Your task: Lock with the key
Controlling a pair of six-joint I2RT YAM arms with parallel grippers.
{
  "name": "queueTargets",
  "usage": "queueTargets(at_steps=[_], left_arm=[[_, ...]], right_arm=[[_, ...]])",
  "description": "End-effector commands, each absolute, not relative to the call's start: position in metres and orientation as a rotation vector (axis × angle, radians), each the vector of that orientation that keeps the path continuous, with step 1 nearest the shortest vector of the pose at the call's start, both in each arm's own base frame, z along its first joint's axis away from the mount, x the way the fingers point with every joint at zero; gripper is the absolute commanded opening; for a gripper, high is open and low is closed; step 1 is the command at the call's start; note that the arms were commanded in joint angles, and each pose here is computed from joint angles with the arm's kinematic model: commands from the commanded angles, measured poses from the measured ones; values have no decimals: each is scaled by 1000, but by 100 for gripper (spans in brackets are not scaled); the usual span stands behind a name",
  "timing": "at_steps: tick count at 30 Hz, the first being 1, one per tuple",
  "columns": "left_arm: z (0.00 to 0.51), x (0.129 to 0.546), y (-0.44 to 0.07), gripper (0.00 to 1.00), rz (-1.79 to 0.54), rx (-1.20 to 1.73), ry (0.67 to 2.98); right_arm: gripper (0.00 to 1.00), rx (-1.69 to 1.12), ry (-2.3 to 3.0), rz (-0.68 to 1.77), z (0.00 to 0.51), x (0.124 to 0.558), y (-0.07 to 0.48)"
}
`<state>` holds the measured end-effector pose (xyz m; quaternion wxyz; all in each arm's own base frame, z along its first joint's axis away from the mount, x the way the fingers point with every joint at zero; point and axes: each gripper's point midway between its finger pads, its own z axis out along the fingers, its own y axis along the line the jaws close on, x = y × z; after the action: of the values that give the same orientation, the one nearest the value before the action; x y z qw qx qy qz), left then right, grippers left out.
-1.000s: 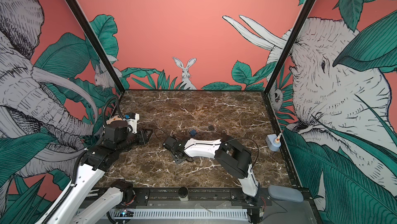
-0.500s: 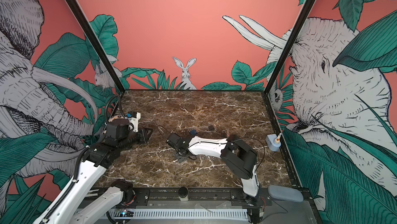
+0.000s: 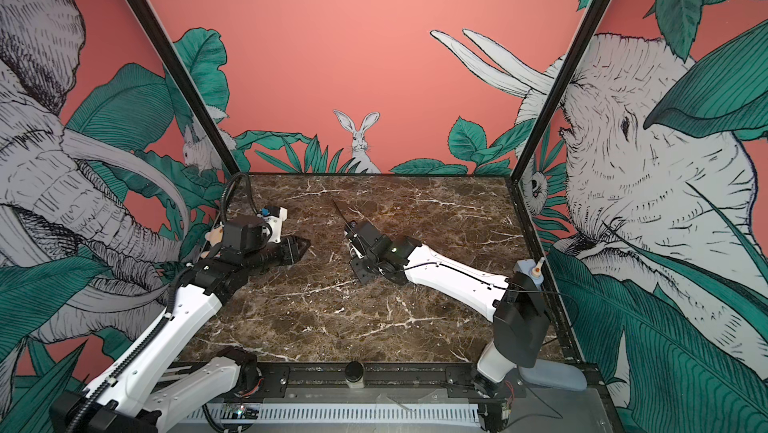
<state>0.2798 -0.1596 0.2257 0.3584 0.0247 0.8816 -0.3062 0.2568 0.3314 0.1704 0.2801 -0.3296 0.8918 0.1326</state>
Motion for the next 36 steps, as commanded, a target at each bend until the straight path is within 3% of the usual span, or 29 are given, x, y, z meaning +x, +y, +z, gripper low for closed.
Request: queueTargets(at_steps=[1,9,19,36], left_arm=[[255,282,-189,38,-1018,162,2166],[253,274,-221,40,-1249,265,2122],[242,264,-244,39,-1350,370,2140],[221,271,-240,38,-1286,327,2205]], right_arm=[[7,-903,2297,449,209,257,339],[7,-915,2255,596,231,250,354],[7,-915,2230,627,243,250,357],[6,-921,2226,644,246,248,360]])
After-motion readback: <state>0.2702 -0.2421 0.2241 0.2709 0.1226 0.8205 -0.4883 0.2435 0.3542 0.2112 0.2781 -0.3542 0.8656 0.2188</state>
